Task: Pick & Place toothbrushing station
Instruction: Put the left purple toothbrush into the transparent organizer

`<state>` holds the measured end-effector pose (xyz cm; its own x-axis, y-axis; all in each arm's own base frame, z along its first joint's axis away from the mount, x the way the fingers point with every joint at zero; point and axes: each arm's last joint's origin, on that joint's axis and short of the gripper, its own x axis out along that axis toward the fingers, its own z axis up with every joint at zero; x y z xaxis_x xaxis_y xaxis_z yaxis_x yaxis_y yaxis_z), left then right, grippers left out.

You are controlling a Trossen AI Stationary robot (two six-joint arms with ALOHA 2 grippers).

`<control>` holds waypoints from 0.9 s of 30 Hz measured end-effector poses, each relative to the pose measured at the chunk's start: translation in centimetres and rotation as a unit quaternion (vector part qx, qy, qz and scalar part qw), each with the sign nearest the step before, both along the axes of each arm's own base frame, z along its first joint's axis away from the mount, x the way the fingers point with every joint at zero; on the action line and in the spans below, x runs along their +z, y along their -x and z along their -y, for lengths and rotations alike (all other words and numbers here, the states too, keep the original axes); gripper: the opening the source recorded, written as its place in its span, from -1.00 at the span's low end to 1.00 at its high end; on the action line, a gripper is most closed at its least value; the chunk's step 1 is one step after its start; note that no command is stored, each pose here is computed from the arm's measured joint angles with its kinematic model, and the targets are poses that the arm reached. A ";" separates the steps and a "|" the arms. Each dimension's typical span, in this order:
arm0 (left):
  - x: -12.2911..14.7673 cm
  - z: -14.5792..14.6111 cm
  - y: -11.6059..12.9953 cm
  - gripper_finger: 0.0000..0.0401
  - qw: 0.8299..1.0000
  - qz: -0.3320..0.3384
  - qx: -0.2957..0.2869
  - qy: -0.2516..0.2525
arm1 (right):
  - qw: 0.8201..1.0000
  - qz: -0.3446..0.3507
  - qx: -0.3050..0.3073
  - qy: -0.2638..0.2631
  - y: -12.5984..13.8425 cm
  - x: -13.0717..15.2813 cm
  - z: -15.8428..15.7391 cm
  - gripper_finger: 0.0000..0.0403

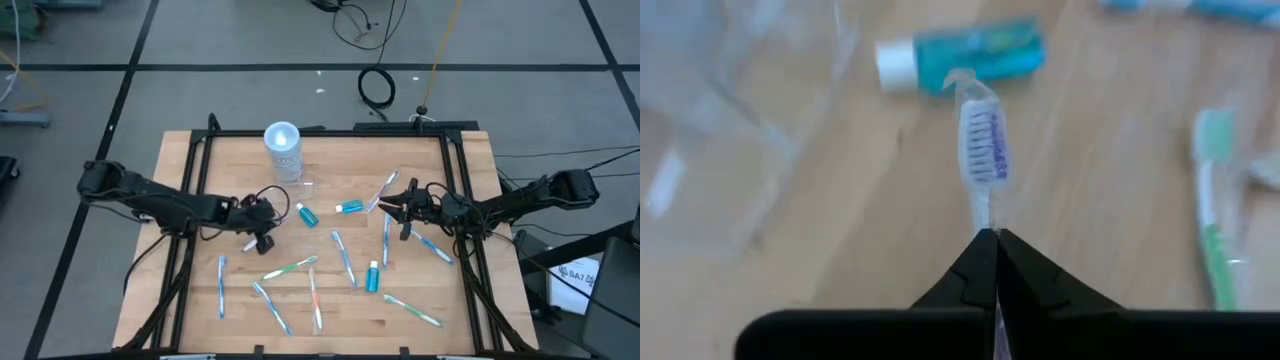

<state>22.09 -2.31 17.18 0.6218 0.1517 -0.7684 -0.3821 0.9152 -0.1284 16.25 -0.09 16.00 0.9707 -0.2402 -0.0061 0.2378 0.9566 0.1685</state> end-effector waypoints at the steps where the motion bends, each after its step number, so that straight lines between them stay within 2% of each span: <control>1: 0.5 0.1 0.0 -0.95 1.000 0.019 -0.001 -0.016 | 1.000 0.000 0.000 0.000 0.0 0.0 0.0 -0.56; 6: 3.0 0.6 0.2 -0.98 0.989 0.109 0.007 -0.100 | 1.000 0.000 0.000 0.000 0.0 0.0 0.0 -0.56; 10: 4.8 0.8 0.2 -0.95 0.974 0.179 0.034 -0.137 | 1.000 0.001 0.000 0.000 0.0 0.0 0.0 -0.56; 14: 5.9 0.6 -0.1 -0.99 0.955 0.220 0.068 -0.188 | 1.000 0.001 0.000 0.000 0.0 0.0 0.0 -0.56; 22: 8.1 0.1 -0.4 -0.98 0.907 0.261 0.126 -0.305 | 1.000 0.000 0.000 0.003 0.0 0.0 0.0 -0.56; 27: 9.1 -0.6 -0.1 -0.98 0.874 0.270 0.228 -0.333 | 1.000 0.000 0.000 0.004 0.0 0.0 0.0 -0.56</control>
